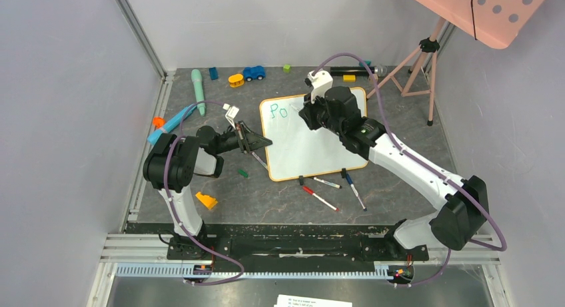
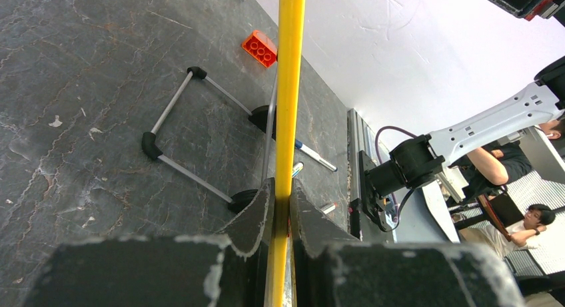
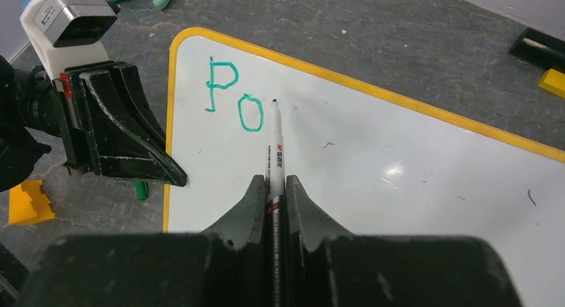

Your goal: Write a sentence on the whiteboard

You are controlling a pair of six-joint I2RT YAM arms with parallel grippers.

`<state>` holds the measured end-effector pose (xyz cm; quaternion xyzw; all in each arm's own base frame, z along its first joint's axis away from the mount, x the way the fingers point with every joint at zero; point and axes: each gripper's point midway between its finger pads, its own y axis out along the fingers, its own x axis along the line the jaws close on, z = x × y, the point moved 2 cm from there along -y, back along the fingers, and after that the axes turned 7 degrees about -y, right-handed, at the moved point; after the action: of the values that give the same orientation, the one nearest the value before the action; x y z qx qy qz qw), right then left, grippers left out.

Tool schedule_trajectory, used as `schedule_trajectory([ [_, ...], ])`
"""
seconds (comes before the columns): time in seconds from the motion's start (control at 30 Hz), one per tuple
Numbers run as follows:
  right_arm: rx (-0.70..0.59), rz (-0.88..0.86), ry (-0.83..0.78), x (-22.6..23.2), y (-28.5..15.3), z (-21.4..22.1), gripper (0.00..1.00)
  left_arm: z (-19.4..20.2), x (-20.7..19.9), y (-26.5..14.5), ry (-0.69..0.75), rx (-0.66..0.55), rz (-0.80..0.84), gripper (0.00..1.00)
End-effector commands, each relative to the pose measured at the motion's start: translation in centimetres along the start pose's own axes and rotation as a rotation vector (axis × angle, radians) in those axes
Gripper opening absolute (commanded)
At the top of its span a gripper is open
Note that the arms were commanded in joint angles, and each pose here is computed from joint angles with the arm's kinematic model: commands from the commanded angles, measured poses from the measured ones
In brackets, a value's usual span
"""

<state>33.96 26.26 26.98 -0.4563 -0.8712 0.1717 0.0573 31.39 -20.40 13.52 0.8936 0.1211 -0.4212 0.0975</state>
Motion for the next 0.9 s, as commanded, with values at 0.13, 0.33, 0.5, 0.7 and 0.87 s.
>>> schedule_trajectory([
  [0.13,-0.002,0.029,0.018,-0.4,0.8,-0.3,0.0,-1.5,-1.6,0.1,0.126,-0.02,0.051,0.02],
  [0.33,0.007,0.044,0.02,-0.6,1.1,-0.1,0.0,-1.4,-1.6,0.1,0.126,-0.02,0.051,0.02],
  [0.5,0.01,0.064,0.022,-1.0,1.1,0.0,0.0,-1.5,-1.6,0.1,0.128,-0.02,0.051,0.02],
  [0.7,0.014,0.079,0.024,-1.4,1.2,0.1,0.0,-1.5,-1.6,0.1,0.13,-0.02,0.052,0.02],
  [0.87,0.026,0.081,0.027,-1.5,1.6,0.4,0.0,-1.5,-1.6,0.1,0.129,-0.021,0.051,0.02],
])
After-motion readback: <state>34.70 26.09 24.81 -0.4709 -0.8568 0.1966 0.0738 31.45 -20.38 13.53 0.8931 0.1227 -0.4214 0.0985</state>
